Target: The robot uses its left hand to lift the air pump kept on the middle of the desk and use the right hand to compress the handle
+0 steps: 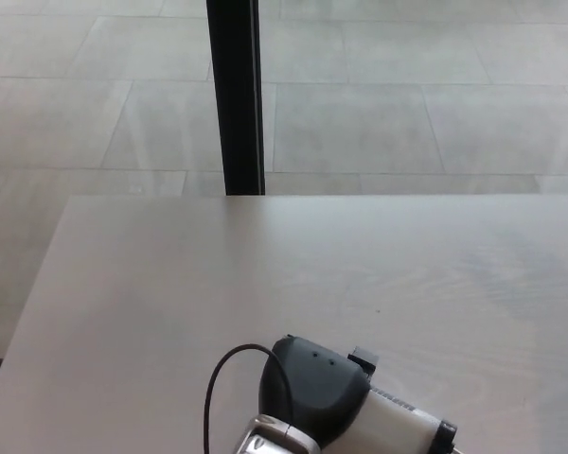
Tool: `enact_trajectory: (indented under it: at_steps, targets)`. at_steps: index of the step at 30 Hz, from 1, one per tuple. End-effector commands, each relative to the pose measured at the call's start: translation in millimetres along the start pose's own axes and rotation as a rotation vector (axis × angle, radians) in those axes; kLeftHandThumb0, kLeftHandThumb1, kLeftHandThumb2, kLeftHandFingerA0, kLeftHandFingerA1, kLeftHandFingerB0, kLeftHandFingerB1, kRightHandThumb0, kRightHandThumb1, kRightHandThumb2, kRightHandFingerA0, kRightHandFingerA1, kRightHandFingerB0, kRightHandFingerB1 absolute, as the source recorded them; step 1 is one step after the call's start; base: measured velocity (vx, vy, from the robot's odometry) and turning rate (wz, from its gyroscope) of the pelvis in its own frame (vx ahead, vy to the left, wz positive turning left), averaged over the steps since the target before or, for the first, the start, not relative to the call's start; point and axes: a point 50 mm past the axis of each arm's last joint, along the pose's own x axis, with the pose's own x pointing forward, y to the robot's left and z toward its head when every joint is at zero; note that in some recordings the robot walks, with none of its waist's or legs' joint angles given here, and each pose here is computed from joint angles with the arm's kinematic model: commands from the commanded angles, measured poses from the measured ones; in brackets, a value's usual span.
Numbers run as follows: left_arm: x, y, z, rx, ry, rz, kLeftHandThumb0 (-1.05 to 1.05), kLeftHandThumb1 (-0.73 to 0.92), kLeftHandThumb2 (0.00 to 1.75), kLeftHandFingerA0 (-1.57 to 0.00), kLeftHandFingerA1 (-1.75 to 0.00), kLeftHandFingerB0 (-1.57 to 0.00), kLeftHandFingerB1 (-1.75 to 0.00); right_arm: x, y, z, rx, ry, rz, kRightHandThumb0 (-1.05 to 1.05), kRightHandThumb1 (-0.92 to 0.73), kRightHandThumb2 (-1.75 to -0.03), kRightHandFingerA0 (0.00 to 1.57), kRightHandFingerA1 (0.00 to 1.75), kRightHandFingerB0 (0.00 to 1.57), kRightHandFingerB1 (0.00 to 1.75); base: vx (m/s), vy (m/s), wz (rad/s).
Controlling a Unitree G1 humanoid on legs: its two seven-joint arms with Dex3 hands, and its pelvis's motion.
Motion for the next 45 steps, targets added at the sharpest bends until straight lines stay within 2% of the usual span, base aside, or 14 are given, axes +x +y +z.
enact_trajectory:
  at_steps: [1, 9, 10, 12, 17, 19, 25, 27, 29, 39, 41, 42, 43, 45]
  targets:
    - [-16.1, -38.4, -9.4, -0.099, 0.083, -0.232, -0.32, 0.82, 0.76, -0.89, -1.41, -0.72, -0.89, -4.4, -5.0, -1.2, 0.017, 0.002, -0.043, -0.50, -0.86, -0.66, 0.34, 0.56, 0.57, 0.45, 0.00, 0.000, 0.00]
    - [-22.1, -40.8, -19.2, -0.407, 0.147, -0.271, -0.28, 0.82, 0.79, -0.83, -1.46, -0.74, -0.87, -8.2, -6.8, -7.1, 0.019, 0.010, -0.067, -0.52, -0.85, -0.65, 0.37, 0.58, 0.61, 0.45, 0.00, 0.000, 0.00]
    - [-22.5, -41.2, -20.1, -0.461, 0.153, -0.279, -0.26, 0.81, 0.83, -0.81, -1.38, -0.75, -0.87, -8.4, -7.3, -7.6, 0.022, 0.012, -0.069, -0.53, -0.85, -0.65, 0.37, 0.58, 0.61, 0.45, 0.00, 0.000, 0.00]
    - [-23.1, -41.2, -23.4, -0.516, 0.160, -0.291, -0.28, 0.83, 0.84, -0.65, -0.87, -0.67, -0.71, -9.1, -7.3, -8.2, 0.023, 0.022, -0.072, -0.53, -0.85, -0.65, 0.37, 0.60, 0.61, 0.45, 0.00, 0.000, 0.00]
    - [-24.1, -41.8, -32.6, -0.698, 0.250, -0.324, -0.27, 0.84, 0.78, -0.62, -0.81, -0.58, -0.60, -9.6, -7.0, -11.1, 0.024, 0.030, -0.074, -0.52, -0.85, -0.65, 0.38, 0.61, 0.60, 0.44, 0.00, 0.000, 0.00]
    - [-25.1, -44.1, -35.7, -0.817, 0.302, -0.296, -0.25, 0.73, 0.84, -0.74, -1.29, -0.66, -0.77, -10.3, -6.9, -12.2, 0.016, 0.030, -0.072, -0.53, -0.85, -0.65, 0.39, 0.60, 0.60, 0.44, 0.00, 0.000, 0.00]
    - [-26.5, -47.2, -39.5, -0.927, 0.356, -0.295, -0.27, 0.69, 0.90, -0.78, -1.51, -0.68, -0.82, -12.5, -6.1, -15.1, 0.017, 0.048, -0.077, -0.53, -0.85, -0.65, 0.40, 0.59, 0.60, 0.44, 0.00, 0.000, 0.00]
    - [-27.2, -47.3, -41.1, -1.028, 0.359, -0.288, -0.26, 0.68, 0.94, -0.93, -1.75, -0.65, -1.65, -13.0, -5.9, -16.5, 0.015, 0.058, -0.083, -0.53, -0.85, -0.65, 0.40, 0.56, 0.59, 0.43, 0.00, 0.000, 0.00]
    - [-26.9, -47.2, -40.9, -1.044, 0.366, -0.284, -0.27, 0.67, 0.92, -0.94, -1.75, -0.68, -1.71, -13.2, -5.8, -16.8, 0.018, 0.062, -0.085, -0.53, -0.86, -0.66, 0.40, 0.55, 0.58, 0.43, 0.00, 0.000, 0.00]
    - [-24.8, -48.0, -40.8, -1.015, 0.356, -0.285, -0.27, 0.73, 0.84, -0.82, -1.75, -0.68, -1.47, -12.2, -6.6, -19.5, 0.026, 0.079, -0.094, -0.52, -0.85, -0.65, 0.40, 0.57, 0.58, 0.43, 0.00, 0.000, 0.00]
    - [-24.9, -48.9, -40.9, -0.927, 0.351, -0.293, -0.28, 0.75, 0.77, -0.76, -1.64, -0.73, -1.01, -11.9, -6.9, -19.5, 0.023, 0.084, -0.098, -0.52, -0.85, -0.65, 0.40, 0.56, 0.58, 0.43, 0.00, 0.000, 0.00]
    - [-24.6, -48.7, -41.0, -0.922, 0.351, -0.293, -0.28, 0.75, 0.77, -0.76, -1.64, -0.73, -1.01, -11.5, -6.9, -19.0, 0.021, 0.082, -0.098, -0.52, -0.85, -0.65, 0.40, 0.56, 0.58, 0.43, 0.00, 0.000, 0.00]
    - [-24.5, -49.0, -41.7, -0.868, 0.336, -0.288, -0.30, 0.77, 0.77, -0.74, -1.26, -0.69, -0.82, -10.7, -6.8, -19.1, 0.027, 0.083, -0.101, -0.52, -0.86, -0.65, 0.39, 0.57, 0.59, 0.44, 0.00, 0.000, 0.00]
    - [-24.3, -49.5, -42.1, -0.870, 0.337, -0.284, -0.29, 0.79, 0.76, -0.75, -1.25, -0.69, -0.82, -10.2, -6.8, -18.3, 0.028, 0.078, -0.100, -0.52, -0.86, -0.66, 0.38, 0.58, 0.59, 0.44, 0.00, 0.000, 0.00]
